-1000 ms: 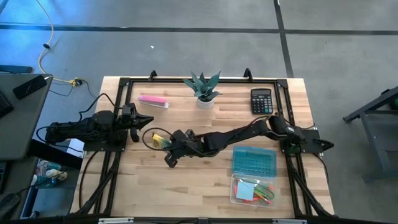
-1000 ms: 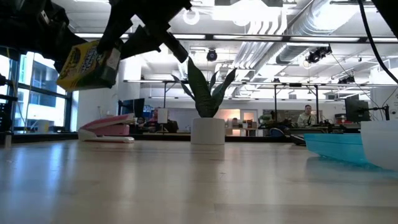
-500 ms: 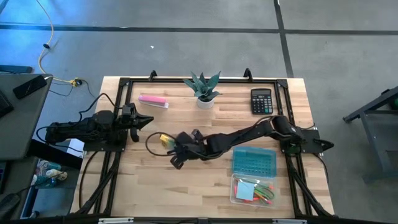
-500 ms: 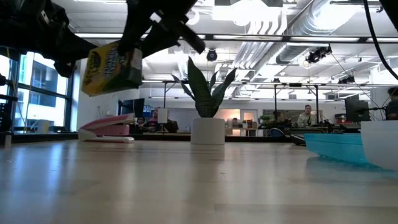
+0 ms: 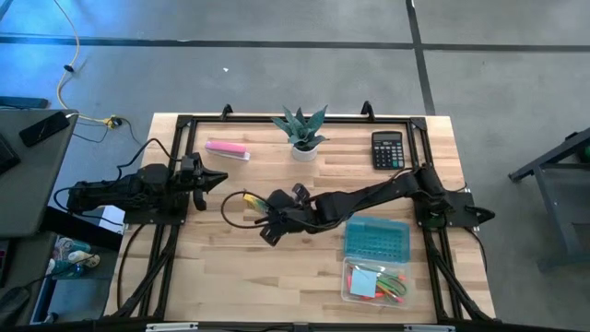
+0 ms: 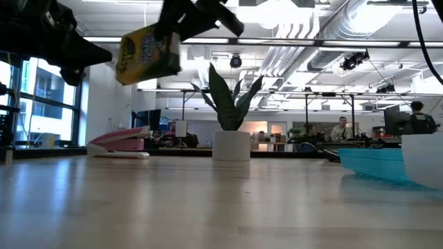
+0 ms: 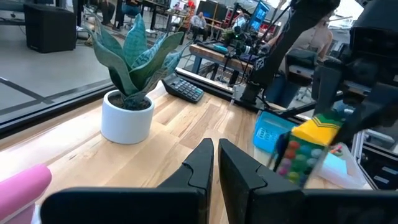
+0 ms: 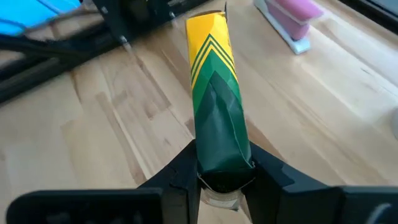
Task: Pack school essentials
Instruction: Put the yellow crayon box into the blue supply box
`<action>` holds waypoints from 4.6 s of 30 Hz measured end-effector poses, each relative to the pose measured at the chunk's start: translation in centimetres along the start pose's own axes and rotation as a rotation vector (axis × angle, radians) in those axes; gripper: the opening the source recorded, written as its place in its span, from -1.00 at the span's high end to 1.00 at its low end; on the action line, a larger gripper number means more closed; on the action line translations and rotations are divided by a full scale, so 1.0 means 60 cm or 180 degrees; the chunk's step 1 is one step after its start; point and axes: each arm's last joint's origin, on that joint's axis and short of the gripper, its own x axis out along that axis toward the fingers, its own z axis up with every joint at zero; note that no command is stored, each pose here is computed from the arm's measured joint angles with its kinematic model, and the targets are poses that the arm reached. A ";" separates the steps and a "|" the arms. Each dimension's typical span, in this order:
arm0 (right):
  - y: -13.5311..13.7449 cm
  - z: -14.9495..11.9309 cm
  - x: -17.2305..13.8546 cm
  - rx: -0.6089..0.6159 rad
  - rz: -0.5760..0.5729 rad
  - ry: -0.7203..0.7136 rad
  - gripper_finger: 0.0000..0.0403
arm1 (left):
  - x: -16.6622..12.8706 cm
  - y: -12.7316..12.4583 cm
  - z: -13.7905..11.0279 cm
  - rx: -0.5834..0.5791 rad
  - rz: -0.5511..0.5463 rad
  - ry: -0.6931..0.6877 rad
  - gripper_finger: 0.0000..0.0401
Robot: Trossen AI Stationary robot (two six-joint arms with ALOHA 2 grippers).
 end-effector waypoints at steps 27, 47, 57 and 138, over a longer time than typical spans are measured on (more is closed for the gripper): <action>-0.030 -0.049 -0.098 -0.0268 -0.0404 0.0178 0.58 | 0.000 0.000 0.000 0.0000 0.0000 0.0001 0.92; -0.185 -0.178 -0.188 0.0729 0.0606 -0.0304 0.58 | 0.000 0.000 0.000 0.0001 -0.0001 0.0001 0.92; -0.239 -0.203 -0.239 0.0708 0.1131 0.0339 0.58 | 0.000 0.000 0.000 0.0000 -0.0001 0.0002 0.92; -0.137 -0.457 -0.334 0.1356 0.0780 0.1316 -0.31 | 0.000 0.000 0.000 0.0000 -0.0001 0.0000 0.92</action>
